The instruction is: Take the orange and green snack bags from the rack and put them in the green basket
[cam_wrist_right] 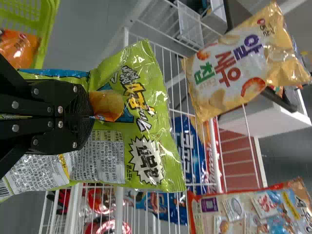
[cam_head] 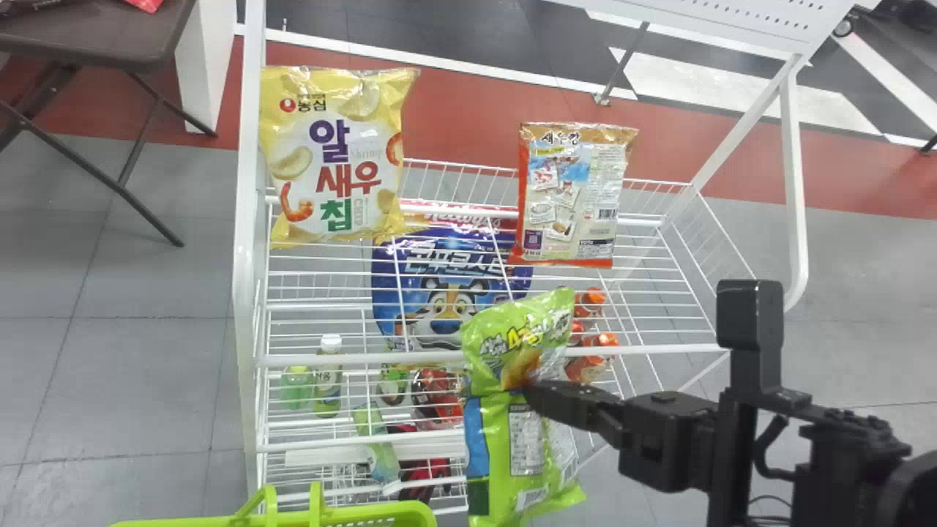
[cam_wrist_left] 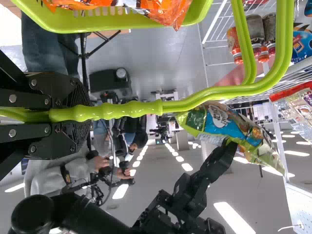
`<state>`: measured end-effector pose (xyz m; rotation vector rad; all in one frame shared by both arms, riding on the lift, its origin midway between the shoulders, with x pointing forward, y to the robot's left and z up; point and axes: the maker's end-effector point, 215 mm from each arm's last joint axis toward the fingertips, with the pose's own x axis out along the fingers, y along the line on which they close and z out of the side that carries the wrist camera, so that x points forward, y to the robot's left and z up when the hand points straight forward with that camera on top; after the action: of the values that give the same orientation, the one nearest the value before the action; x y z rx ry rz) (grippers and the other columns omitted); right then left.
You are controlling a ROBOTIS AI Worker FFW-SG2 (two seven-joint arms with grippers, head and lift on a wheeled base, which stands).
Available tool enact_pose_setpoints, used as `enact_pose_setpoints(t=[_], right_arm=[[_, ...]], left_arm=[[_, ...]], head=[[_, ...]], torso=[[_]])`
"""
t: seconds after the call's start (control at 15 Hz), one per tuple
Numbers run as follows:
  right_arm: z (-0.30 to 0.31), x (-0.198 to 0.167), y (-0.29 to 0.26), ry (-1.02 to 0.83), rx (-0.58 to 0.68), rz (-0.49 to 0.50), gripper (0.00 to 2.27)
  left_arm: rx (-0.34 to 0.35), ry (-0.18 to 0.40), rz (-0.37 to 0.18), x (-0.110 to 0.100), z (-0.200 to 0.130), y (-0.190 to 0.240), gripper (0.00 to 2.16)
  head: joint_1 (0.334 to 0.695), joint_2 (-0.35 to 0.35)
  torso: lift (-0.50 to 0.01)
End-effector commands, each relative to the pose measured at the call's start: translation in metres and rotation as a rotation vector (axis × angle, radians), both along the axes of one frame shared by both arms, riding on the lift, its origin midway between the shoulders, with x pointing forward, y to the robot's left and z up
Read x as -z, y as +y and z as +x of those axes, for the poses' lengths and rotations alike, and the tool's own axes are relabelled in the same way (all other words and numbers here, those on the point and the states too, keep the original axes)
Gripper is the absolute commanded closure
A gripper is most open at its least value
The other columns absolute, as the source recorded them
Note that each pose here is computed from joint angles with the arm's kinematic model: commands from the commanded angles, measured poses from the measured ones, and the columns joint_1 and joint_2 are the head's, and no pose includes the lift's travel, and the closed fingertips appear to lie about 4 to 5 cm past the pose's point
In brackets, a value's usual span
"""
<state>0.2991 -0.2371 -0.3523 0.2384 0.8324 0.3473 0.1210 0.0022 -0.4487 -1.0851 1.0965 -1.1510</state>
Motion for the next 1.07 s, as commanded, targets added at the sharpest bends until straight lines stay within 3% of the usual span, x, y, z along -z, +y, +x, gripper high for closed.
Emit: enact_pose_setpoints(t=[0.0, 0.33, 1.0], right_arm=[[-0.014, 0.010, 0.014, 0.044, -0.037, 0.025, 2.25], [-0.049, 0.032, 0.047, 0.137, -0.131, 0.089, 2.25], [-0.137, 0.111, 0.095, 0.443, -0.280, 0.184, 2.25]], left_arm=[[0.000, 0.000, 0.003, 0.001, 0.000, 0.001, 2.15], [0.000, -0.006, 0.006, 0.000, 0.003, 0.000, 2.15], [0.001, -0.009, 0.001, -0.001, 0.004, -0.003, 2.15]], head=[[0.695, -0.350], [0.695, -0.350], [0.695, -0.350]], torso=[[0.000], [0.000], [0.000]])
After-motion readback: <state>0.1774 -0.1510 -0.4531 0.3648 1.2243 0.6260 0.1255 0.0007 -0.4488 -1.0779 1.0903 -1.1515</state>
